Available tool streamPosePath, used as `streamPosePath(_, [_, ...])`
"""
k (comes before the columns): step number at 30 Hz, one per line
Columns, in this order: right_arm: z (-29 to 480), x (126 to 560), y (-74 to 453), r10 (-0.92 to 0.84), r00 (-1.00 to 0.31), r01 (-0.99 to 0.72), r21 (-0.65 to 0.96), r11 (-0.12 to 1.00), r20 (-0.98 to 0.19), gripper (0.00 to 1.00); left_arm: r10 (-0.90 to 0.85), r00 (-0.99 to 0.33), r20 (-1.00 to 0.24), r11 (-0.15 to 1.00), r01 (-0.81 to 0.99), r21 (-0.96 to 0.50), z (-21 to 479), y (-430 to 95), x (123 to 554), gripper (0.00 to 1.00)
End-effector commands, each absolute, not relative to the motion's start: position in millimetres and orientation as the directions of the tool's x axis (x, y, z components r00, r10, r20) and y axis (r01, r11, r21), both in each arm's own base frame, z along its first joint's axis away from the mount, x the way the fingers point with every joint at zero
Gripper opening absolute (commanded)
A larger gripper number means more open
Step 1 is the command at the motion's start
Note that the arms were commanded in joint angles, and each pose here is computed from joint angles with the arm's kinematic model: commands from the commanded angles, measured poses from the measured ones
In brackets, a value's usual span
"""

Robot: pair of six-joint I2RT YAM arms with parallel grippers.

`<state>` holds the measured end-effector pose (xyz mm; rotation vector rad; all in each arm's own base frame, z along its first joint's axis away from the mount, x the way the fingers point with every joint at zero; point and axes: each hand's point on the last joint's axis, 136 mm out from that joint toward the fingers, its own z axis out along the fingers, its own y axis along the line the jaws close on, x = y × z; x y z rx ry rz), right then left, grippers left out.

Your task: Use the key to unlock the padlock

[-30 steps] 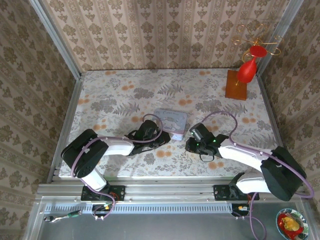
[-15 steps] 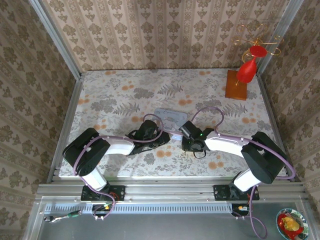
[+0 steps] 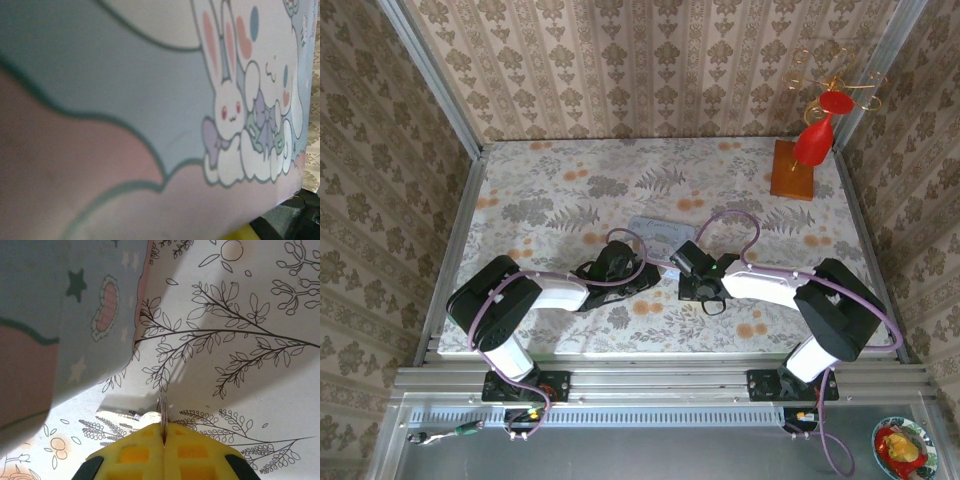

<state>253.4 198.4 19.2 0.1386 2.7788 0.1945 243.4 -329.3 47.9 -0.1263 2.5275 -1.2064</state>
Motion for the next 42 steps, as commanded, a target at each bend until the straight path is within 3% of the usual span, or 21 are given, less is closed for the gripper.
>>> streamPosePath(1, [21.6, 247.5, 185.7, 0.148, -0.921, 0.105, 0.138, 0.985, -0.360, 0.00, -0.209, -0.947, -0.246, 0.655, 0.051, -0.754, 38.7, -319.8, 236.4, 0.16])
streamPosePath(5, [37.4, 245.9, 185.8, 0.179, -0.900, 0.102, 0.207, 0.973, -0.398, 0.00, -0.206, -0.937, -0.281, 0.671, 0.074, -0.737, 44.8, -312.9, 236.7, 0.20])
streamPosePath(14, [74.2, 232.1, 194.9, 0.290, -0.864, 0.093, 0.436, 0.895, -0.411, 0.00, -0.171, -0.898, -0.406, 0.684, 0.189, -0.705, 72.1, -300.5, 234.5, 0.41])
streamPosePath(20, [105.8, 224.9, 203.2, 0.376, -0.843, 0.091, 0.585, 0.806, -0.386, 0.00, -0.074, -0.812, -0.579, 0.643, 0.406, -0.650, 106.8, -307.5, 222.9, 0.45])
streamPosePath(23, [128.5, 222.3, 204.4, 0.409, -0.825, 0.079, 0.637, 0.767, -0.389, 0.00, -0.011, -0.702, -0.712, 0.584, 0.574, -0.575, 130.4, -313.8, 212.2, 0.45])
streamPosePath(30, [179.1, 213.2, 211.9, 0.451, -0.801, 0.026, 0.730, 0.683, -0.394, 0.00, 0.049, -0.290, -0.956, 0.407, 0.879, -0.247, 177.6, -328.7, 174.1, 0.44])
streamPosePath(37, [211.0, 203.5, 229.9, 0.464, -0.798, -0.031, 0.796, 0.605, -0.384, 0.00, 0.022, -0.029, -0.999, 0.279, 0.960, -0.021, 199.5, -341.8, 155.6, 0.44])
streamPosePath(42, [225.7, 196.3, 241.0, 0.453, -0.804, -0.069, 0.817, 0.573, -0.385, 0.00, -0.024, 0.062, -0.998, 0.261, 0.964, 0.054, 201.7, -346.7, 154.4, 0.41])
